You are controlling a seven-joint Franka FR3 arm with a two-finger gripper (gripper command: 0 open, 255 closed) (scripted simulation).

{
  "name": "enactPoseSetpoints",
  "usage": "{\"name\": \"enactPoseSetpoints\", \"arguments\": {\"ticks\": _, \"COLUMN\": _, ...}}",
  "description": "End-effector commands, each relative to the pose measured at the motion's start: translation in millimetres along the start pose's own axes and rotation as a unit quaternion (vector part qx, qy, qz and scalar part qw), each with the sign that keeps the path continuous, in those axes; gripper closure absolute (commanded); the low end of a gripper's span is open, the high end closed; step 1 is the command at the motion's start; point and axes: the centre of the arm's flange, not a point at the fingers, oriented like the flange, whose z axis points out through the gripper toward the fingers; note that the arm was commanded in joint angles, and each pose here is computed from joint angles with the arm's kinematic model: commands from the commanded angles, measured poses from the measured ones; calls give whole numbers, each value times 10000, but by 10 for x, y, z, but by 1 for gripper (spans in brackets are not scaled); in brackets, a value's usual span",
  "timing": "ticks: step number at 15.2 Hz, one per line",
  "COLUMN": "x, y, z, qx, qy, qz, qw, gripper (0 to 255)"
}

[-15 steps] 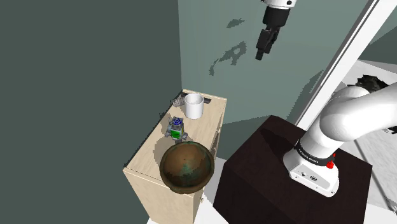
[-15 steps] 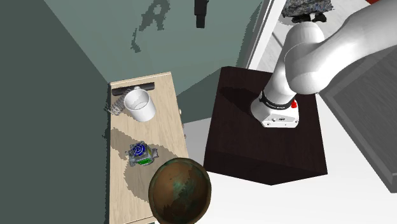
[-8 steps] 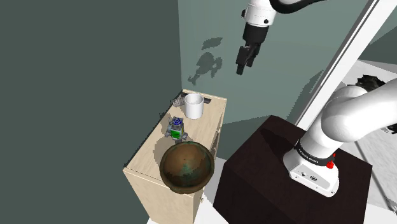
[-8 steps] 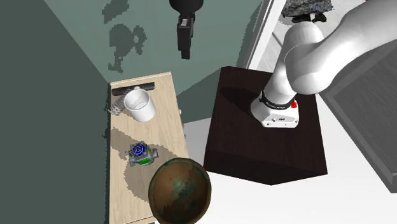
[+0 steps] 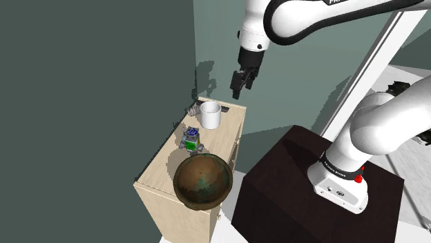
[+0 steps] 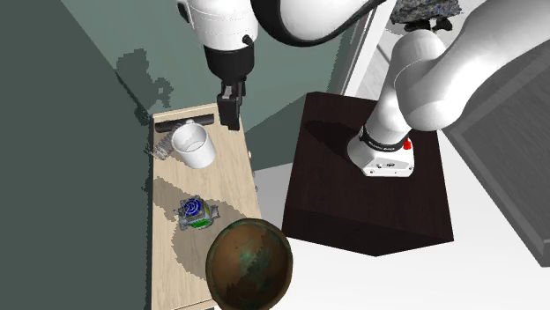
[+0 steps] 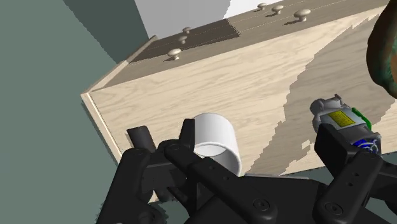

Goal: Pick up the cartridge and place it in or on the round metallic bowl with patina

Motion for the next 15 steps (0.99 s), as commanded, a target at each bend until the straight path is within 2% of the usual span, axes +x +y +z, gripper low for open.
{"name": "enactPoseSetpoints", "arguments": {"ticks": 1, "x": 88, "y": -198, "z": 137, "qx": 11, "qy": 31, "qz": -5, "qw": 10000, "gripper": 0}}
{"name": "enactPoseSetpoints", "arguments": {"ticks": 15, "x": 738, "y": -1618, "z": 1063, "qx": 60, "qy": 212, "qz": -68, "qw": 9997, "gripper": 0}}
